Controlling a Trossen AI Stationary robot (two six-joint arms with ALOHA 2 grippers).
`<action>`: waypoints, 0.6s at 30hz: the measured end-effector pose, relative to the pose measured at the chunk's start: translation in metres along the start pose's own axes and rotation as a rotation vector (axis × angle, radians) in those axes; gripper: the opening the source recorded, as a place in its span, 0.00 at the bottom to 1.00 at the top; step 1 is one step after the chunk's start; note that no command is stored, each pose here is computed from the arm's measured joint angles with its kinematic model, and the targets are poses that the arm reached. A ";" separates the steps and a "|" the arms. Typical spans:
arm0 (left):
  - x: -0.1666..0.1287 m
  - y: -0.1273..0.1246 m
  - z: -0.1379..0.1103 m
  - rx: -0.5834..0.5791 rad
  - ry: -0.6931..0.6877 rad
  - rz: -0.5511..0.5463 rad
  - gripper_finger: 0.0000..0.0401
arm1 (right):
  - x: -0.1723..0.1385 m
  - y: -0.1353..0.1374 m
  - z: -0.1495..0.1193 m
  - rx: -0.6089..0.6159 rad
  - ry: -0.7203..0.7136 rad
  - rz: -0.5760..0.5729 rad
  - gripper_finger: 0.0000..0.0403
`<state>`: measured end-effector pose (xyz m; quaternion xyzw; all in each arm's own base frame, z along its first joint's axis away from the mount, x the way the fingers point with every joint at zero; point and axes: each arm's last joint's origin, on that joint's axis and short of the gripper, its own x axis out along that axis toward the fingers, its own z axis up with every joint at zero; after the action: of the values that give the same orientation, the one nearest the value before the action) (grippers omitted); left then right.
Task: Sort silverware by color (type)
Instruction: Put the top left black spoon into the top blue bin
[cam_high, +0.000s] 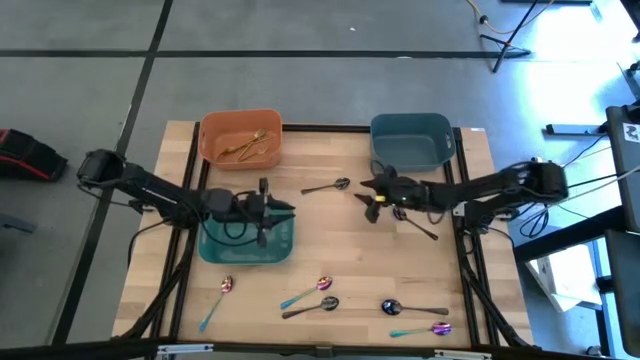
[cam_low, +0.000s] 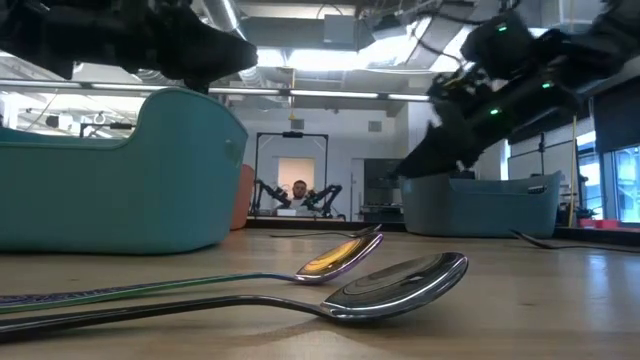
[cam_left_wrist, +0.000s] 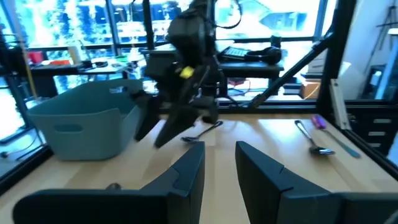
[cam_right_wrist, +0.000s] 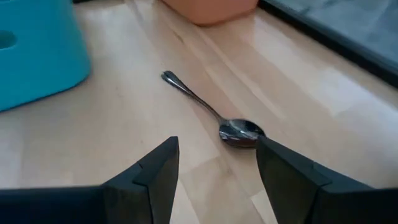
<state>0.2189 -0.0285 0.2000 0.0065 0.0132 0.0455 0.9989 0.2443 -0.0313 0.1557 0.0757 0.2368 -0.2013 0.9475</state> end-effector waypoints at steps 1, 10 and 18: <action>0.000 -0.001 0.000 0.001 -0.002 -0.006 0.21 | 0.005 0.000 0.001 0.023 0.017 -0.011 0.51; -0.001 -0.004 0.000 0.004 0.005 -0.027 0.21 | 0.048 -0.013 -0.004 0.260 0.115 -0.121 0.51; -0.001 -0.004 -0.001 0.008 0.018 -0.023 0.21 | 0.071 -0.014 -0.011 0.319 0.120 -0.182 0.51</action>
<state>0.2185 -0.0326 0.1986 0.0101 0.0226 0.0342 0.9991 0.2916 -0.0656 0.1110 0.2151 0.2639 -0.3160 0.8856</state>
